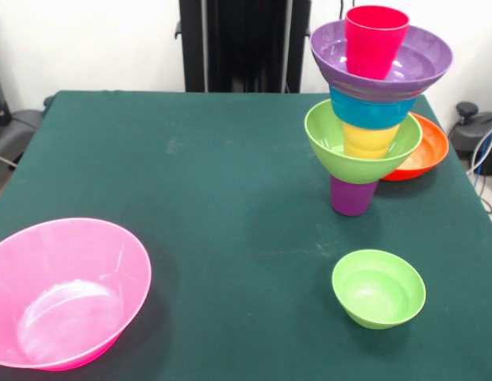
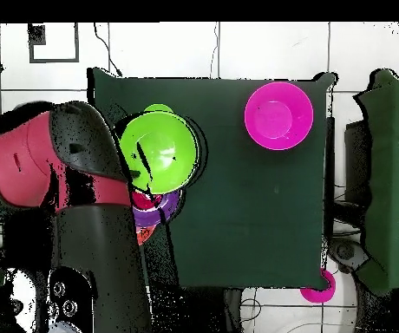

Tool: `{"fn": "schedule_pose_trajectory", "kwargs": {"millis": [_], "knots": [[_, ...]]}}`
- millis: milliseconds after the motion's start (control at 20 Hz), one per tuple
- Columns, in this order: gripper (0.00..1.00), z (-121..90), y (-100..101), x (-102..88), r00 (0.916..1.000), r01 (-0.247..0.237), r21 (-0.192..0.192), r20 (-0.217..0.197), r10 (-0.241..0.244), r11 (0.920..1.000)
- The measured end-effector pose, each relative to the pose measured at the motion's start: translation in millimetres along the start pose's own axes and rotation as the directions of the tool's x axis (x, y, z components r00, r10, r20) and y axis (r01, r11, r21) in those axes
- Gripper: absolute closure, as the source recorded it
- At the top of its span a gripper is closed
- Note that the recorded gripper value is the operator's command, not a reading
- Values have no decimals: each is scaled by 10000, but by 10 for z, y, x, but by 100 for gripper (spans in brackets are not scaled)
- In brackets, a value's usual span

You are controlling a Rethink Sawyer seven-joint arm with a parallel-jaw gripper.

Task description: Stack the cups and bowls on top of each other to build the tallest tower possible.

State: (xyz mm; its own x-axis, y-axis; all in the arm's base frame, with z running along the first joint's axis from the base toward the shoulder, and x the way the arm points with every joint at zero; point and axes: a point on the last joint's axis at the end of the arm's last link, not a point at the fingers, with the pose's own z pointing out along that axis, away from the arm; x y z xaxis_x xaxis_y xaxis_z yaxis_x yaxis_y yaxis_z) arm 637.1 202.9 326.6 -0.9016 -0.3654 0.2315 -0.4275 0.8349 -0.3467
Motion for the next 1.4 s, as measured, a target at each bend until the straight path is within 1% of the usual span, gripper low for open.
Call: {"fn": "schedule_pose_trajectory", "kwargs": {"millis": [250, 350, 450, 600, 800, 850, 900, 1250, 1400], "knots": [[100, -44, 119, -23, 9997, -10, -220, -229, 5, 9998], [100, -70, 205, -29, 9996, -30, -318, -297, 20, 9995], [100, -76, 261, -40, 9995, -35, -379, -315, 23, 9993], [100, -84, 406, -86, 9994, -145, -511, -332, 128, 9986], [100, -93, 490, -142, 9990, -332, -538, -317, 316, 9980], [100, -93, 499, -150, 9988, -373, -540, -321, 356, 9978], [100, -85, 527, -183, 9982, -527, -566, -332, 509, 9970], [100, -60, 535, -256, 9957, -873, -684, -362, 850, 9938], [100, -37, 531, -259, 9951, -928, -694, -417, 900, 9933]]}}
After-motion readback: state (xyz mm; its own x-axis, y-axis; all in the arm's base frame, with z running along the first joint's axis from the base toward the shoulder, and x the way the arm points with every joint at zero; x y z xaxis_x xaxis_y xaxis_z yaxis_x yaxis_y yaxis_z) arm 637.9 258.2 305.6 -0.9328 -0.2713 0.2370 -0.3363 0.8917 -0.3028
